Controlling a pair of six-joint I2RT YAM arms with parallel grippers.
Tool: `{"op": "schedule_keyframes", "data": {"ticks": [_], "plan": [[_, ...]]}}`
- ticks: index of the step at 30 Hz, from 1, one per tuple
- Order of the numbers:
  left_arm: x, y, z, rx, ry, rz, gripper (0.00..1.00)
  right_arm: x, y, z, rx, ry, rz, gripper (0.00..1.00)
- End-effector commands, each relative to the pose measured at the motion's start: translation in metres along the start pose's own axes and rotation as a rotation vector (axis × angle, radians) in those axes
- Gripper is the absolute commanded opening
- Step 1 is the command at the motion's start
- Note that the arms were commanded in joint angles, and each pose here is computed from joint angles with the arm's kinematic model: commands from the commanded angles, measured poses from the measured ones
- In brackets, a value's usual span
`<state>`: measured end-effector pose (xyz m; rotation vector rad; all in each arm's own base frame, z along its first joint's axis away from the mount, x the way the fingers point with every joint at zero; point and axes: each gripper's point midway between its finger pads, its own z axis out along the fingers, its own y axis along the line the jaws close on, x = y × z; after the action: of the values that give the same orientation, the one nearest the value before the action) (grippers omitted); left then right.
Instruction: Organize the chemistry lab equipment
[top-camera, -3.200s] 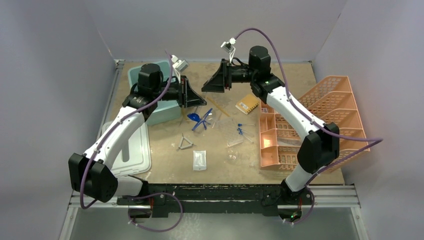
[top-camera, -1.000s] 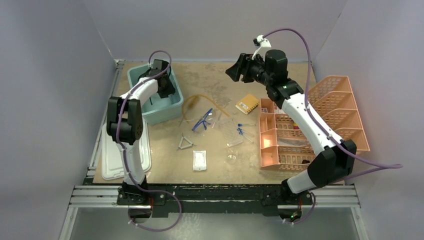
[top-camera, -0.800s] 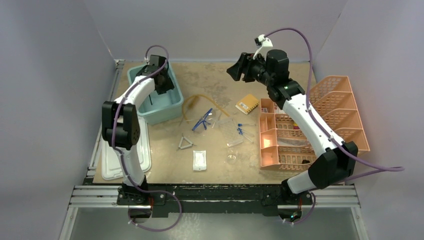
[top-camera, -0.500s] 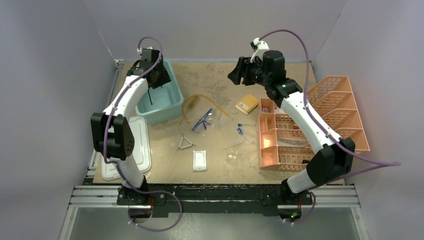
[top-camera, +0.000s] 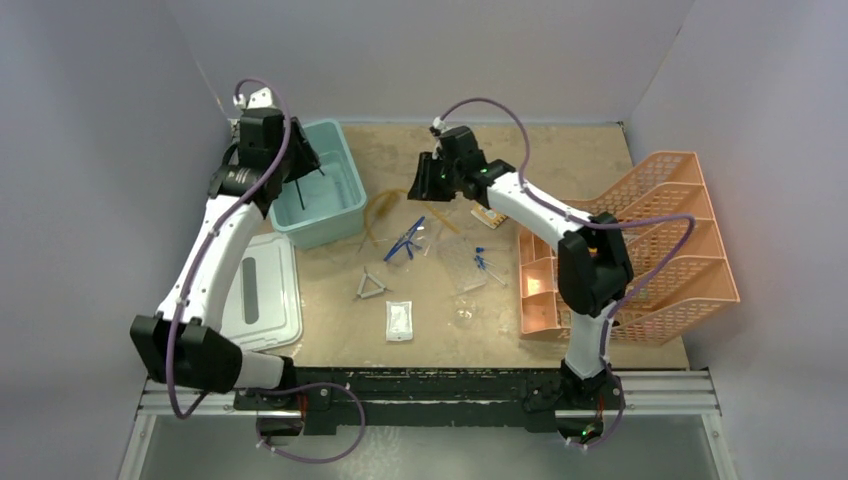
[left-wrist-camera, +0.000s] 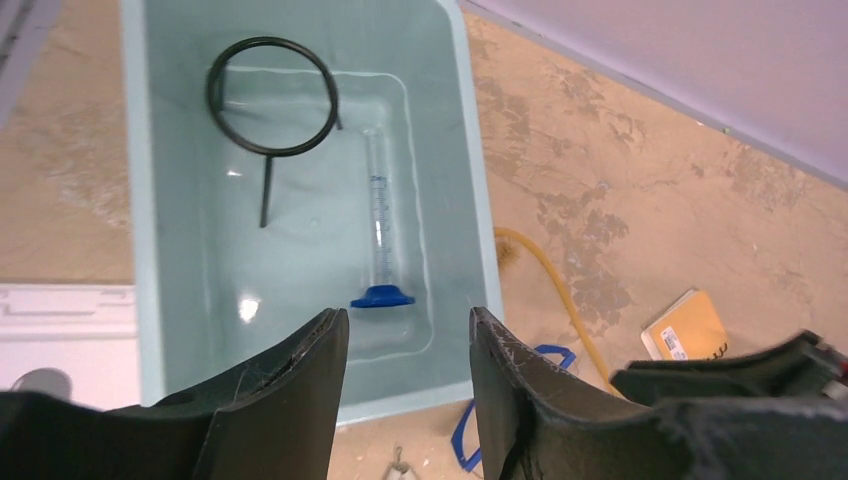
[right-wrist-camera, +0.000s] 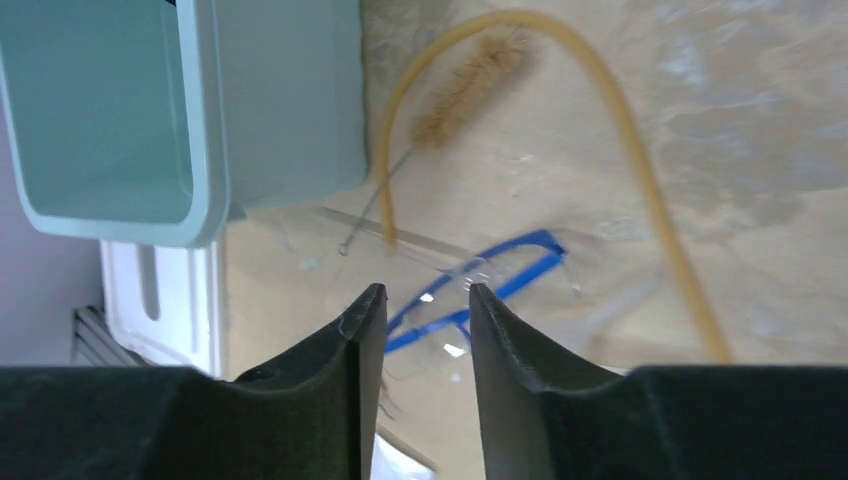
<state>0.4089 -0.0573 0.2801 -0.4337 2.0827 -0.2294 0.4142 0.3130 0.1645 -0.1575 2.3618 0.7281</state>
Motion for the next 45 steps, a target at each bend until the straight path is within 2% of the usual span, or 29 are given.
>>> {"op": "schedule_keyframes", "data": {"ticks": [1,5,8,12,18,21,26,36,45], "plan": [[-0.021,0.011,-0.037,-0.017,-0.146,-0.007,0.47,-0.014,0.045,0.022,-0.122,-0.061,0.172,0.35],[-0.014,0.014,-0.062,0.050,-0.213,0.002,0.47,-0.003,0.051,0.053,-0.063,-0.038,0.201,0.33],[-0.009,0.019,-0.073,0.057,-0.241,-0.016,0.48,0.009,0.045,0.076,-0.017,-0.006,0.294,0.34],[-0.002,0.023,-0.078,0.059,-0.237,-0.012,0.48,0.011,0.034,0.095,0.070,-0.028,0.348,0.35],[-0.002,0.024,-0.078,0.050,-0.237,-0.004,0.48,0.033,0.031,0.108,0.140,0.013,0.425,0.36],[-0.005,0.024,-0.079,0.043,-0.245,-0.002,0.48,0.039,0.033,0.115,0.147,0.018,0.431,0.37],[-0.002,0.033,-0.076,-0.012,-0.243,-0.002,0.48,0.046,0.050,0.131,0.169,-0.007,0.351,0.38],[-0.002,0.035,-0.081,-0.048,-0.250,0.022,0.48,0.056,0.041,0.145,0.244,-0.033,0.373,0.38],[-0.001,0.032,-0.081,-0.041,-0.250,0.022,0.48,0.078,0.030,0.161,0.269,0.012,0.403,0.31]]}}
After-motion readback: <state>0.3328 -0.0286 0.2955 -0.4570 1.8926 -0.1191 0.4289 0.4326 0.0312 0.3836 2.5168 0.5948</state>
